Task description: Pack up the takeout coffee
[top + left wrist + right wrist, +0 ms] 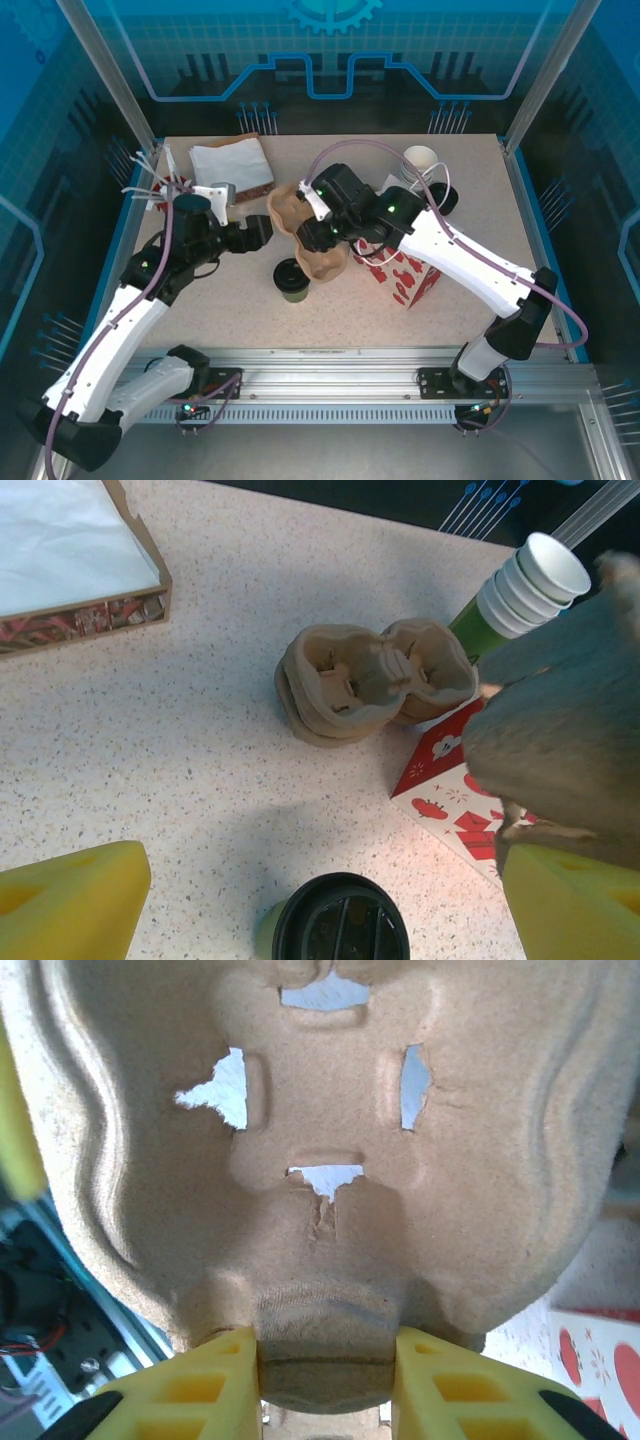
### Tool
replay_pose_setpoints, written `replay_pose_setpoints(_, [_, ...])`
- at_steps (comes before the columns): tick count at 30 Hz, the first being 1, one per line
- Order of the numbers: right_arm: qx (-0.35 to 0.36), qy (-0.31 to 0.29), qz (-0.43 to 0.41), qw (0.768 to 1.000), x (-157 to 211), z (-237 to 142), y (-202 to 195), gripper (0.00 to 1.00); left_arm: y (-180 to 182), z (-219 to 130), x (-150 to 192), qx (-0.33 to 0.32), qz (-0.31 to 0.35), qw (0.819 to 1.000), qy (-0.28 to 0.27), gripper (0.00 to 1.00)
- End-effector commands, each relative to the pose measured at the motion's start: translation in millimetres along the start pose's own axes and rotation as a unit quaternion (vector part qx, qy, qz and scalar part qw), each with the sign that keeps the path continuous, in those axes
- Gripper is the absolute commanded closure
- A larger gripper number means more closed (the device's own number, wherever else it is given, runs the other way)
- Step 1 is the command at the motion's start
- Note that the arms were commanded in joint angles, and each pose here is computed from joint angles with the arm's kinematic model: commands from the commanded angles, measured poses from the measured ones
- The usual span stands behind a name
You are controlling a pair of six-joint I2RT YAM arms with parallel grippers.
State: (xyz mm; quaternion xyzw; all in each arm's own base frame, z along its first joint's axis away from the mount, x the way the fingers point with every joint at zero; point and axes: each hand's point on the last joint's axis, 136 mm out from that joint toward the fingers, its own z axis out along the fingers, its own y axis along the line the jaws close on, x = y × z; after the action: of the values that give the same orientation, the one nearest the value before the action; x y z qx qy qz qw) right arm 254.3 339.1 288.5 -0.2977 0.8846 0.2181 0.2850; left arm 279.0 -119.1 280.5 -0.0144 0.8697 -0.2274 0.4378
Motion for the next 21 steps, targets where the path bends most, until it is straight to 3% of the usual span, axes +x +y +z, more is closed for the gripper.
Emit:
replay_pose_setpoints(1, [-0.059,-0.069,-0.015,0.996,-40.7,-42.2,20.0,0.68,-6.9,-24.3,-28.9,0.006,-0.013,0.998,-0.059,0.08])
replay_pose_setpoints(6, [-0.098,-0.115,-0.008,0.989,-70.6,-73.9,21.7,0.68,-12.8,-37.0,-37.3,0.015,-0.014,0.997,-0.073,0.08])
replay_pose_setpoints(14, [-0.013,-0.166,0.005,0.986,-81.0,-149.0,-55.6,0.67,-64.6,-26.5,-47.1,0.107,0.012,0.993,-0.051,0.12])
replay_pose_setpoints(21, [0.074,-0.168,0.039,0.982,-55.8,-190.4,-125.5,0.67,-132.3,23.7,-40.1,0.177,0.091,0.979,0.03,0.17])
